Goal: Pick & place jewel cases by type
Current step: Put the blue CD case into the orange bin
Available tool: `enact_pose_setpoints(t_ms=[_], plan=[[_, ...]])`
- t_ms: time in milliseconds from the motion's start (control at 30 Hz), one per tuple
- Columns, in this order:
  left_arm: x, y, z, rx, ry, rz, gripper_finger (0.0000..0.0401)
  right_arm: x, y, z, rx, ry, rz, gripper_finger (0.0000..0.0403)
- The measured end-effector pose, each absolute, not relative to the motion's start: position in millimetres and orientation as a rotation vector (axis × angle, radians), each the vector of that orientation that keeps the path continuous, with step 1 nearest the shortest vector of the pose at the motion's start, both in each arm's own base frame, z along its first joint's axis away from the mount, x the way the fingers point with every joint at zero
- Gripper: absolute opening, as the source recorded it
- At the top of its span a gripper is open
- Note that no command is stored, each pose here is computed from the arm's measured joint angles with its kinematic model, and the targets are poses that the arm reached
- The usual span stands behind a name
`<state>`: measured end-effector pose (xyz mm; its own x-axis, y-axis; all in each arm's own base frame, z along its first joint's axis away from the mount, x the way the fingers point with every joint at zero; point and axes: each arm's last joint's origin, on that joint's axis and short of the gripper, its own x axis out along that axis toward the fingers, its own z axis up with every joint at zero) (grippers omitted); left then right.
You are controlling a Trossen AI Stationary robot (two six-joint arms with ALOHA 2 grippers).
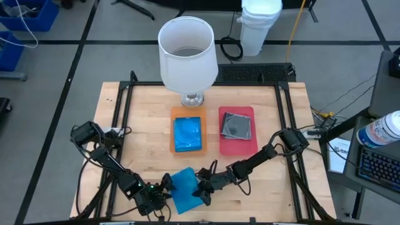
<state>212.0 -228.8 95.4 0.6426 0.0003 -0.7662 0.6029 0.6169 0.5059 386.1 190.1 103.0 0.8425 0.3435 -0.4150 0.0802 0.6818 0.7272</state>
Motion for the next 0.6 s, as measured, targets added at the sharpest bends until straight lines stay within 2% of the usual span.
enact_pose_setpoints(t_ms=[133, 333, 467, 600], plan=[[206, -232, 98, 0.871, 0.785, -0.333, 0.0244, 385, 190, 101, 0.765, 0.554, 0.125, 0.0104], [181, -243, 123, 0.857, 0.687, -0.293, 0.0244, 383, 195, 103, 0.567, 0.486, 0.107, 0.0021], [165, -250, 155, 0.677, 0.582, -0.256, 0.0244, 380, 203, 109, 0.414, 0.414, 0.087, 0.0011], [156, -247, 185, 0.376, 0.472, -0.107, 0.0244, 375, 211, 109, 0.260, 0.367, 0.054, 0.0006]])
